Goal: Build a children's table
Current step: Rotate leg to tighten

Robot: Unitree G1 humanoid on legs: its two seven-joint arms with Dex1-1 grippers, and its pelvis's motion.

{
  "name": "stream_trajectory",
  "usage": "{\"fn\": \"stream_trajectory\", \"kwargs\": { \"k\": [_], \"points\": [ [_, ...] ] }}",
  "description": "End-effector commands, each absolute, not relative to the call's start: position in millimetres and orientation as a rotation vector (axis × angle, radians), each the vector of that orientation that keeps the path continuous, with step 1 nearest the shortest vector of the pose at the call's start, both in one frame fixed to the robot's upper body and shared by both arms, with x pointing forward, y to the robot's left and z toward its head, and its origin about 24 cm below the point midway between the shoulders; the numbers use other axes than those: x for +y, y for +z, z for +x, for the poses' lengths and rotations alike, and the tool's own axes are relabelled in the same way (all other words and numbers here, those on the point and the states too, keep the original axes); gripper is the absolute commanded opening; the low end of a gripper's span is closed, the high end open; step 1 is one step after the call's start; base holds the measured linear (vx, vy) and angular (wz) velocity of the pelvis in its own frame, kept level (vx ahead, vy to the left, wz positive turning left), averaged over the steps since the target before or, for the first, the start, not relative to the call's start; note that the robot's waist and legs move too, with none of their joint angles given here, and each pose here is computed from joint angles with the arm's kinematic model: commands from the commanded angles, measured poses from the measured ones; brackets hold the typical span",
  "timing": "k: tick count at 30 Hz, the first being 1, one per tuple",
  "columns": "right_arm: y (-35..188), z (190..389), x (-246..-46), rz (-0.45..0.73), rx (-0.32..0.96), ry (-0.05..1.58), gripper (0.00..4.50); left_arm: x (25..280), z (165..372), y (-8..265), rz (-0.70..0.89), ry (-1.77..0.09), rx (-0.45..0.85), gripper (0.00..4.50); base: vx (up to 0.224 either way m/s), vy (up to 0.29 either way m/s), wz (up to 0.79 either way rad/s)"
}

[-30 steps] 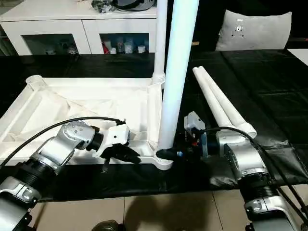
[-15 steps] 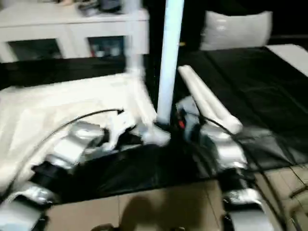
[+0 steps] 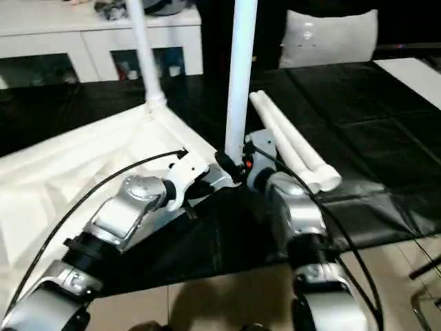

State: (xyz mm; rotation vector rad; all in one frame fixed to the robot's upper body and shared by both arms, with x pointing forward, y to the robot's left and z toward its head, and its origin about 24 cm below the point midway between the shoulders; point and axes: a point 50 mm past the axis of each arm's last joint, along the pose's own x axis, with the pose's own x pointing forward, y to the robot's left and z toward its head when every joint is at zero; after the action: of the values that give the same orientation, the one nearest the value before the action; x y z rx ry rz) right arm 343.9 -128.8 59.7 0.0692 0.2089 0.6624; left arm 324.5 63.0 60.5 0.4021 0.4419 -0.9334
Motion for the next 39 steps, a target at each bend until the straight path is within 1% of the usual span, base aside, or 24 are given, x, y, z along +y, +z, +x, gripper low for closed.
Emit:
{"fn": "stream_trajectory", "kwargs": {
  "k": [1,3,5,7,9,11,12,13,14,17,18,20,21,22,23,26,27,29,30,32,35,37,38,39],
  "points": [
    [56,336.8,-122.3,0.065,0.218,0.753,3.59,57,323,70,0.420,-0.989,0.378,0.00,0.000,0.000,0.00],
    [61,331.4,-139.5,0.033,0.191,0.812,3.77,64,321,68,0.410,-1.049,0.373,0.00,0.000,0.000,0.00],
    [62,330.1,-142.5,0.024,0.185,0.823,3.99,65,320,67,0.408,-1.060,0.372,0.00,0.000,0.000,0.00],
    [63,325.5,-154.0,0.001,0.188,0.870,4.22,70,318,65,0.429,-1.115,0.369,0.00,0.000,0.000,0.00],
    [64,321.4,-164.5,-0.010,0.209,0.911,4.34,74,315,63,0.454,-1.168,0.364,0.00,0.000,0.000,0.00],
    [65,318.7,-171.0,-0.024,0.217,0.947,4.43,76,313,64,0.449,-1.233,0.352,0.00,0.000,0.000,0.00],
    [70,315.6,-179.5,-0.039,0.234,1.005,4.48,81,309,65,0.460,-1.322,0.353,0.00,0.000,0.000,0.00],
    [71,313.6,-182.5,-0.053,0.250,1.037,4.48,83,308,66,0.461,-1.364,0.357,0.00,0.000,0.000,0.00],
    [71,313.6,-182.5,-0.053,0.250,1.037,4.48,83,308,66,0.461,-1.364,0.357,0.00,0.000,0.000,0.00],
    [73,306.9,-185.0,-0.108,0.281,1.170,4.48,90,304,68,0.493,-1.459,0.378,0.00,0.000,0.000,0.00],
    [74,304.1,-184.8,-0.102,0.290,1.221,4.48,92,303,70,0.499,-1.492,0.380,0.00,0.000,0.000,0.00],
    [75,302.6,-184.6,-0.094,0.295,1.252,4.48,92,302,71,0.501,-1.513,0.381,0.00,0.000,0.000,0.00],
    [75,302.6,-184.6,-0.094,0.295,1.252,4.32,92,302,71,0.501,-1.513,0.381,0.00,0.000,0.000,0.00],
    [77,298.2,-183.8,-0.082,0.325,1.337,4.15,94,301,75,0.509,-1.556,0.377,0.00,0.000,0.000,0.00],
    [77,296.8,-183.5,-0.080,0.337,1.362,4.15,95,300,76,0.511,-1.571,0.378,0.00,0.000,0.000,0.00],
    [76,294.7,-182.7,-0.079,0.358,1.398,4.10,96,300,77,0.525,-1.583,0.375,0.00,0.000,0.000,0.00],
    [76,294.7,-182.7,-0.079,0.358,1.398,3.77,96,300,77,0.525,-1.583,0.375,0.00,0.000,0.000,0.00],
    [76,294.2,-182.3,-0.072,0.370,1.416,3.73,96,299,77,0.530,-1.592,0.378,0.00,0.000,0.000,0.00],
    [78,293.3,-180.6,-0.047,0.380,1.454,3.60,98,299,77,0.542,-1.604,0.383,0.00,0.000,0.000,0.00],
    [80,293.1,-179.4,-0.030,0.377,1.472,3.32,98,299,76,0.546,-1.608,0.387,0.00,0.000,0.000,0.00],
    [80,292.8,-178.3,-0.028,0.380,1.484,3.21,99,299,76,0.548,-1.615,0.388,0.00,0.000,0.000,0.00],
    [79,292.2,-177.4,-0.021,0.383,1.494,2.97,99,300,76,0.545,-1.619,0.384,0.00,0.000,0.000,0.00],
    [78,291.8,-177.1,-0.017,0.385,1.499,2.97,99,300,76,0.544,-1.620,0.383,0.00,0.000,0.000,0.00],
    [78,291.4,-176.6,-0.013,0.387,1.503,2.84,99,300,77,0.542,-1.620,0.380,0.00,0.000,0.000,0.00]
  ]
}}
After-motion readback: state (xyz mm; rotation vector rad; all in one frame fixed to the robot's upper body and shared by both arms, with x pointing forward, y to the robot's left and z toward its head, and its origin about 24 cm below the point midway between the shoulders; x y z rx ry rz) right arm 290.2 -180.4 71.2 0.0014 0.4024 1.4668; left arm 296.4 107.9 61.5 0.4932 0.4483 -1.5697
